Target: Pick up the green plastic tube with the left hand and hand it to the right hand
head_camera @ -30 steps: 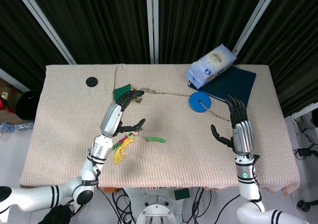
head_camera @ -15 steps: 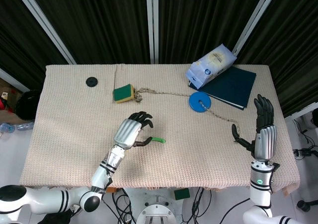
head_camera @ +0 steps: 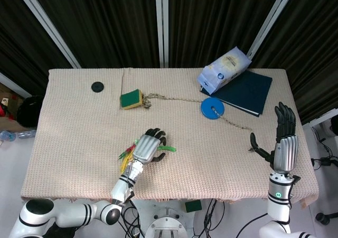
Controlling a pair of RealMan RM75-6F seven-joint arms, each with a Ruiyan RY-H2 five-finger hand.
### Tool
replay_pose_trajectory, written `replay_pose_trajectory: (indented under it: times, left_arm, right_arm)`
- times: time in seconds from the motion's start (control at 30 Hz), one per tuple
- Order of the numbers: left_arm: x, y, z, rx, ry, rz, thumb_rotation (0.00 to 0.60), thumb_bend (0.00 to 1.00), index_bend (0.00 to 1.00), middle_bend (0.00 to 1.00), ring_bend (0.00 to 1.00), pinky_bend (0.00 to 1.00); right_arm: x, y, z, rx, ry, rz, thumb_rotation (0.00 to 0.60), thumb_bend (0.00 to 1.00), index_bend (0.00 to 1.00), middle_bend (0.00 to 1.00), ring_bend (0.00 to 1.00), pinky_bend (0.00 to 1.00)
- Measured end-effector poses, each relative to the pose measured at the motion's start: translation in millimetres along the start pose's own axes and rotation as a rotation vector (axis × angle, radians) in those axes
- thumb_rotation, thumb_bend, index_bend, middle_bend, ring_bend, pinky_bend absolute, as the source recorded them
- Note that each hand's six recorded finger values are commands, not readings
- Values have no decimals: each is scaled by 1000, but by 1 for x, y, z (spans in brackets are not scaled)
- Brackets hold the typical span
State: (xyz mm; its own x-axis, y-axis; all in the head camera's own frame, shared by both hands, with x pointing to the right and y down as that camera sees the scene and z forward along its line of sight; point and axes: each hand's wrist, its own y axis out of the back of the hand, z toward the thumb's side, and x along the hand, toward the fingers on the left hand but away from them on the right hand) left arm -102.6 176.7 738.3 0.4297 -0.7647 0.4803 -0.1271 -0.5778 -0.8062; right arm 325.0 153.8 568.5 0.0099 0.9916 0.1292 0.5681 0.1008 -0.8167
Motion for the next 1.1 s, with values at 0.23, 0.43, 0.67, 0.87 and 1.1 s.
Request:
replay_pose_trajectory:
  times: [0.23, 0.43, 0.67, 0.87, 1.1]
  left_arm:
    - [5, -6, -1, 55, 16, 2, 538, 281, 480, 258, 154, 211]
    - [5, -11, -3, 61, 25, -23, 522, 284, 500, 258, 154, 210]
    - [8, -13, -5, 70, 46, -28, 524, 291, 502, 258, 154, 210]
    - [9, -12, -8, 84, 56, -15, 531, 309, 502, 259, 154, 210]
    - [10, -14, -10, 90, 65, -21, 531, 310, 505, 259, 154, 211]
  right_arm:
    - [2, -1, 0, 2, 0, 8, 600, 338, 0, 0, 0, 0]
    - [3, 0, -2, 4, -3, 13, 600, 342, 0, 0, 0, 0]
    - [4, -1, -3, 14, -3, 28, 600, 342, 0, 0, 0, 0]
    - [4, -2, -1, 9, 3, 28, 600, 342, 0, 0, 0, 0]
    - [4, -2, -1, 12, 2, 30, 600, 342, 0, 0, 0, 0]
